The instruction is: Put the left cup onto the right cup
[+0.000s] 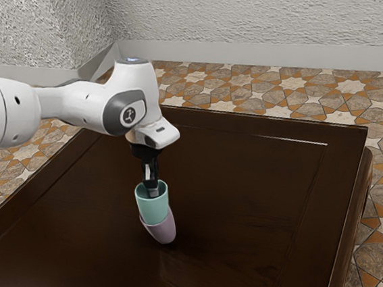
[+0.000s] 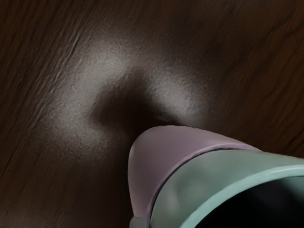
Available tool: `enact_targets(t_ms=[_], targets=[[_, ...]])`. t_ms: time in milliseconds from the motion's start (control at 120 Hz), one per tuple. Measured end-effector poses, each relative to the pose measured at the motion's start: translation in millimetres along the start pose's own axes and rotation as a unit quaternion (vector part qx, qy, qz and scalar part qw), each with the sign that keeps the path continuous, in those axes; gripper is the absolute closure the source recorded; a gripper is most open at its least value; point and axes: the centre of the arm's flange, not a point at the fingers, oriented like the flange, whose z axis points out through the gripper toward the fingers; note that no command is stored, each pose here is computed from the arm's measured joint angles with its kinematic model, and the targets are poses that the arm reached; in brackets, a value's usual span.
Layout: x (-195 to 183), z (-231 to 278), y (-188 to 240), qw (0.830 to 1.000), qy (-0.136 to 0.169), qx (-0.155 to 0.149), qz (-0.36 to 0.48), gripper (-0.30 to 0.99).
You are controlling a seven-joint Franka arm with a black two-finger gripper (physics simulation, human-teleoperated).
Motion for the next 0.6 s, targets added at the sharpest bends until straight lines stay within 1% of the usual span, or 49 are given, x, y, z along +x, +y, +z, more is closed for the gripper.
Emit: enact_targets(t_ms=[142, 258, 408, 525, 600], targets=[[2, -3, 1, 1.0, 0.003, 0.001, 0.001, 0.41], [3, -12, 3, 1.0, 0.007, 0.007, 0.003, 0.24], [0, -24, 4, 1.0, 0.013, 0.011, 0.002, 0.12], [-3, -30, 6, 1.0, 0.01, 0.014, 0.004, 0.07], [-3, -40, 5, 1.0, 0.008, 0.022, 0.007, 0.05]])
